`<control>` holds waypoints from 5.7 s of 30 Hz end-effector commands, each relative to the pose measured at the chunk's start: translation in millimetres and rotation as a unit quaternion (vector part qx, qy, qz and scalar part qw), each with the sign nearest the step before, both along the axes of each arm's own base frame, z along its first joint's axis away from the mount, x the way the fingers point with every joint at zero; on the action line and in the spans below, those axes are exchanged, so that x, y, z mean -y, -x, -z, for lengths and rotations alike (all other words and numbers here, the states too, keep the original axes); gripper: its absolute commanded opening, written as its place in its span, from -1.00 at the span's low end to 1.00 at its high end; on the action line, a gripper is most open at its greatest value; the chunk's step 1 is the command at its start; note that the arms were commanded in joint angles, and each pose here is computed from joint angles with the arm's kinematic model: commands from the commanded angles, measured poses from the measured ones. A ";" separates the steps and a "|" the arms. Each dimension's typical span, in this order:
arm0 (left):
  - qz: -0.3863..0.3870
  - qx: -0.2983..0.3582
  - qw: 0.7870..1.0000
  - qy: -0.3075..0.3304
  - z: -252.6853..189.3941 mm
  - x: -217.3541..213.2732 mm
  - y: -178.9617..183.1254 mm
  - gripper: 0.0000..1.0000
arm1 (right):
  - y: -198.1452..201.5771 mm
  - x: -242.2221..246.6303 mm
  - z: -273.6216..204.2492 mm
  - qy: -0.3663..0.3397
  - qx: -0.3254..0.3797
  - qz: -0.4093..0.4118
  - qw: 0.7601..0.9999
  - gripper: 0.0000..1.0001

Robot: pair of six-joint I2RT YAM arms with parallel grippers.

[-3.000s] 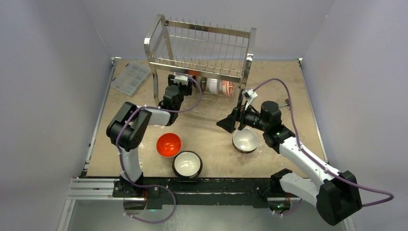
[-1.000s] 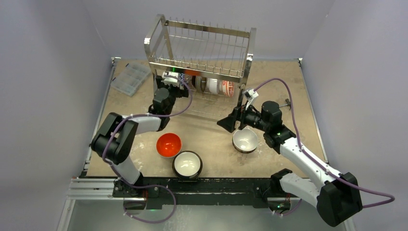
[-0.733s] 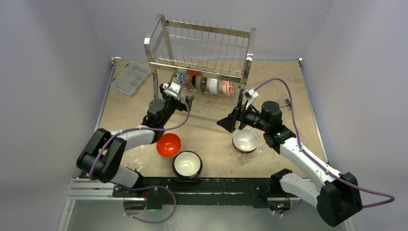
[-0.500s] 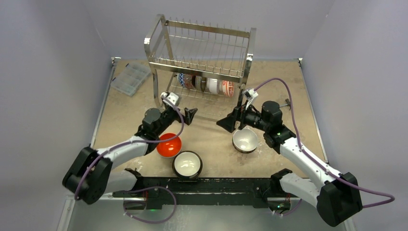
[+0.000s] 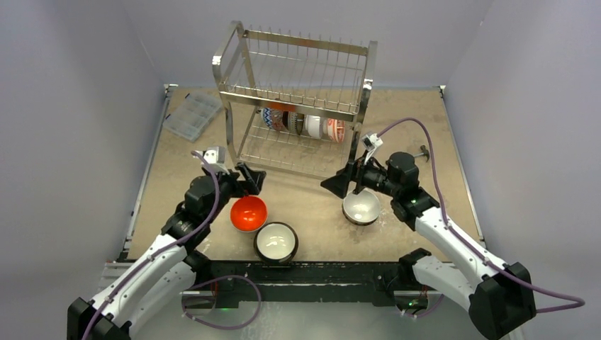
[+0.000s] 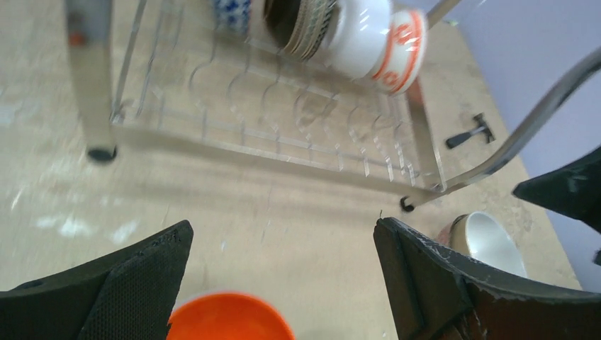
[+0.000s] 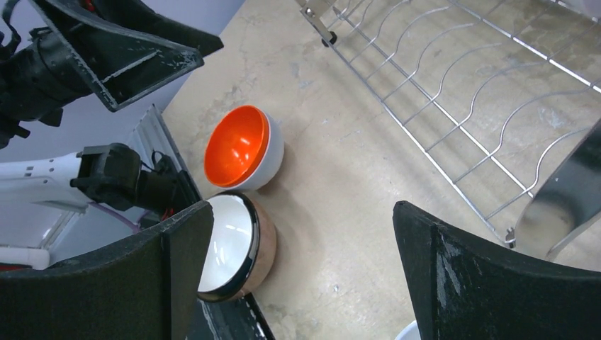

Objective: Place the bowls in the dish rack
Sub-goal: Move the bowl to the center of the board, then pick up the bowl from the center of the board, then turn the bowl upside down on the dish rack.

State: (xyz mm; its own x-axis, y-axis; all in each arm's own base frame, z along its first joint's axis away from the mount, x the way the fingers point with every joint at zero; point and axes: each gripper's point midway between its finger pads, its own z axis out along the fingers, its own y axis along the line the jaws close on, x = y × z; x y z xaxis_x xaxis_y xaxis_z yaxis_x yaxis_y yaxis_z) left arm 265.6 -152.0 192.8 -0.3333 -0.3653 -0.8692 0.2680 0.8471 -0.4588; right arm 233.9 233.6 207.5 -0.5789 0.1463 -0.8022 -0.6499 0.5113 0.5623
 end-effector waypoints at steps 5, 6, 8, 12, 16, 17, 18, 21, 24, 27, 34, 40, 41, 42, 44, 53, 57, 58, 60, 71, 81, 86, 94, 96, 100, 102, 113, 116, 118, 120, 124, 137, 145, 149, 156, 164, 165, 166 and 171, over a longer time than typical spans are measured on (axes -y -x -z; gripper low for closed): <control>-0.055 -0.193 0.979 0.022 58.7 -16.5 37.5 0.97 | 8.3 16.6 15.6 0.037 -0.040 0.038 0.998 0.97; -0.056 -0.212 0.975 0.020 64.3 -16.0 41.0 0.95 | 8.0 20.3 16.6 0.044 -0.049 0.050 0.997 0.96; -0.052 -0.248 0.967 0.014 72.1 -14.0 48.0 0.93 | 10.4 27.5 19.1 0.060 -0.068 0.068 0.994 0.96; -0.029 -0.282 0.959 0.007 76.9 -5.3 54.1 0.89 | 12.0 44.7 26.3 0.085 -0.090 0.117 0.985 0.97; 0.004 -0.271 0.962 0.027 64.3 9.4 51.1 0.87 | 13.9 62.9 41.4 0.098 -0.118 0.174 0.973 0.97; 0.013 -0.266 0.963 0.035 59.9 13.4 50.1 0.87 | 12.9 67.8 44.6 0.097 -0.126 0.194 0.968 0.97; 0.022 -0.258 0.965 0.045 54.1 18.2 48.5 0.87 | 11.0 73.0 45.9 0.088 -0.138 0.222 0.961 0.97; 0.052 -0.234 0.968 0.076 38.2 32.5 44.0 0.87 | 3.8 90.4 47.5 0.081 -0.150 0.290 0.942 0.98; 0.086 -0.220 0.965 0.113 27.6 48.5 42.9 0.87 | -2.9 107.2 52.0 0.081 -0.155 0.348 0.921 0.97; 0.120 -0.199 0.960 0.157 12.0 64.3 42.3 0.86 | -5.9 124.0 62.5 0.086 -0.176 0.406 0.893 0.97; 0.138 -0.174 0.957 0.187 -0.4 75.1 39.1 0.86 | -0.7 119.5 102.1 0.065 -0.217 0.412 0.883 0.97; 0.124 -0.186 0.960 0.168 6.1 71.3 36.6 0.85 | 5.3 92.7 122.1 0.065 -0.220 0.330 0.916 0.97; 0.123 -0.186 0.960 0.168 6.1 71.2 36.5 0.86 | 4.5 89.9 120.7 0.065 -0.212 0.320 0.921 0.97; 0.123 -0.187 0.960 0.168 6.6 71.1 36.6 0.85 | 3.5 87.6 118.8 0.066 -0.203 0.310 0.926 0.97; 0.122 -0.188 0.960 0.167 6.8 71.0 36.5 0.85 | 3.8 82.2 114.7 0.070 -0.186 0.285 0.937 0.97; 0.127 -0.188 0.960 0.166 6.1 73.2 35.1 0.85 | 14.5 32.0 105.6 0.072 -0.134 0.091 0.984 0.94; 0.128 -0.191 0.959 0.167 8.3 74.8 34.4 0.85 | 25.3 17.0 115.3 0.065 -0.159 0.032 0.985 0.93; 0.129 -0.192 0.958 0.168 8.7 75.4 34.3 0.85 | 27.7 14.5 114.9 0.061 -0.161 0.021 0.985 0.92; 0.134 -0.193 0.957 0.169 8.5 77.5 34.9 0.84 | 30.8 9.9 110.7 0.051 -0.160 0.006 0.986 0.92; 0.149 -0.195 0.953 0.176 9.3 86.8 32.0 0.84 | 72.0 -39.5 71.8 -0.030 -0.156 -0.112 0.981 0.92; 0.173 -0.220 0.946 0.166 21.6 104.2 33.7 0.77 | 63.5 -51.3 29.3 -0.037 -0.093 -0.090 0.991 0.97; 0.193 -0.239 0.940 0.147 32.7 117.7 38.5 0.69 | 45.8 -36.1 13.0 -0.012 -0.053 -0.025 0.998 0.97; 0.205 -0.267 0.941 0.029 56.0 142.6 47.6 0.44 | 31.3 3.9 36.4 0.035 -0.097 0.113 0.988 0.91; 0.209 -0.267 0.941 0.004 60.8 150.7 50.2 0.41 | 27.1 16.6 47.9 0.052 -0.111 0.153 0.981 0.91; 0.215 -0.283 0.934 -0.034 75.9 166.4 55.4 0.28 | 29.2 29.2 60.8 0.065 -0.128 0.183 0.973 0.91; 0.211 -0.289 0.932 -0.058 84.6 172.4 57.0 0.23 | 30.3 31.4 61.7 0.061 -0.132 0.190 0.971 0.91; 0.199 -0.302 0.918 -0.163 110.3 196.4 67.1 -0.89 | 29.9 37.3 58.9 0.058 -0.129 0.205 0.969 0.93; 0.199 -0.294 0.921 -0.160 102.0 199.5 66.8 -1.00 | 30.1 37.6 58.0 0.060 -0.127 0.204 0.969 0.94; 0.197 -0.289 0.924 -0.155 95.0 199.5 66.8 -1.00 | 30.6 36.6 55.3 0.059 -0.124 0.199 0.970 0.95; 0.191 -0.278 0.930 -0.149 85.6 198.2 63.8 -1.00 | 31.3 35.0 52.5 0.056 -0.122 0.194 0.972 0.95; 0.176 -0.255 0.941 -0.134 63.4 192.3 58.9 -1.00 | 30.4 33.1 43.9 0.047 -0.111 0.189 0.974 0.96; 0.186 -0.218 0.956 -0.063 16.2 189.8 49.8 -1.00 | 32.7 18.8 16.0 0.016 -0.083 0.148 0.985 0.93; 0.154 -0.176 0.972 -0.026 -17.4 172.2 32.6 -1.00 | 33.7 8.5 20.6 0.023 -0.089 0.120 0.989 0.72; 0.152 -0.146 0.978 0.008 -37.8 170.6 31.2 -1.00 | 28.8 4.2 16.7 0.022 -0.078 0.116 0.990 0.52; 0.140 -0.143 0.980 0.008 -37.9 162.9 30.4 -0.83 | 19.9 3.8 7.8 0.027 -0.056 0.123 0.990 -0.46; 0.150 -0.152 0.977 0.021 -34.3 161.8 26.7 0.43 | 12.6 6.0 7.5 0.038 -0.046 0.134 0.989 -1.00; 0.152 -0.153 0.976 0.026 -33.7 161.7 26.0 0.52 | 12.3 5.7 7.4 0.039 -0.044 0.133 0.989 -1.00; 0.156 -0.153 0.975 0.033 -33.7 161.7 25.0 0.58 | 12.0 5.5 8.2 0.041 -0.042 0.132 0.989 -1.00; 0.185 -0.168 0.965 0.080 -32.0 162.3 22.3 0.72 | 8.8 5.5 9.4 0.051 -0.034 0.132 0.989 -1.00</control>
State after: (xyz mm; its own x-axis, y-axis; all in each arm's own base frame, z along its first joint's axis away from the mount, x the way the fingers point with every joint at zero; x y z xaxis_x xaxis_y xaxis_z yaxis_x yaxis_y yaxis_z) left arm 233.1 -314.0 207.3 -0.7293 -0.2096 -0.6513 0.3410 0.7139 -0.6116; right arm 215.9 212.1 148.8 -0.6739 0.1928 -0.7132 -0.3380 0.7780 0.5297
